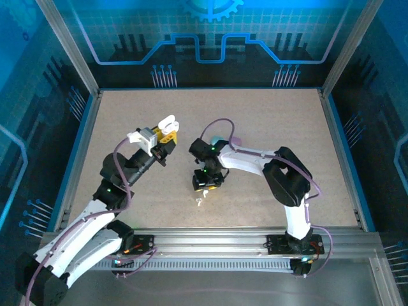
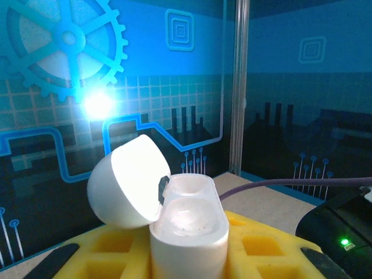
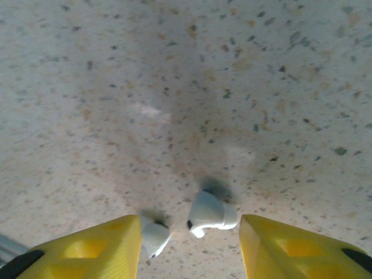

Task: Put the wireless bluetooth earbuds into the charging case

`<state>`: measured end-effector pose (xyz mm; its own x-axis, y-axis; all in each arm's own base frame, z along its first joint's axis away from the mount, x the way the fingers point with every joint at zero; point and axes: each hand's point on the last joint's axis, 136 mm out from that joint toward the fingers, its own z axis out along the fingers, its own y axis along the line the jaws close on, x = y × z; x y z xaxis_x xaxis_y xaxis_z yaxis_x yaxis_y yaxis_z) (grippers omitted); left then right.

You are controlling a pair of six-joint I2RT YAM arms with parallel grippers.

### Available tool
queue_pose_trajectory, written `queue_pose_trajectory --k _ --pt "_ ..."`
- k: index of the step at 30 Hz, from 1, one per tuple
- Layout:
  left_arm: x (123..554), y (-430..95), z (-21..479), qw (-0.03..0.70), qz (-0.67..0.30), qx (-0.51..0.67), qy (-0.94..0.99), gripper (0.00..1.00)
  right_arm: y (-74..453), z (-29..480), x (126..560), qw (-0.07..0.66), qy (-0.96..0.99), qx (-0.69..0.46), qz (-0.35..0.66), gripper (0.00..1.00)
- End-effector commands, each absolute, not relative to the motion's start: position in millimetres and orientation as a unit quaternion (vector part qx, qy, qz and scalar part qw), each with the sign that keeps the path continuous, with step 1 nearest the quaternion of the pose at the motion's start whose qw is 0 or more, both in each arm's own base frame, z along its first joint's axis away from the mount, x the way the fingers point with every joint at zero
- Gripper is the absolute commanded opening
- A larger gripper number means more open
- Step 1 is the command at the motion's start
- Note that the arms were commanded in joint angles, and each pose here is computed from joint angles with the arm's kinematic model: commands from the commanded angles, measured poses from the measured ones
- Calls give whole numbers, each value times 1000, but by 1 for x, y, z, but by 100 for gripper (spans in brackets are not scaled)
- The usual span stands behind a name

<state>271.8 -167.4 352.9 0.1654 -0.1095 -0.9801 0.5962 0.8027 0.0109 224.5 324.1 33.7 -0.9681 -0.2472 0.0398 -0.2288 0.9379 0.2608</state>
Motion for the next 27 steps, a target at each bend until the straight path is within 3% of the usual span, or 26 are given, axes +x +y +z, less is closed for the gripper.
queue_pose_trajectory --k 1,19,27 --pt "272 -162 354 741 -218 205 601 27 308 30 222 36 -990 126 -46 49" --pt "276 -163 352 738 -218 206 604 28 298 34 216 36 -990 139 -12 43" --pt "278 -165 352 736 -225 204 605 28 287 35 217 31 -991 128 -21 34"
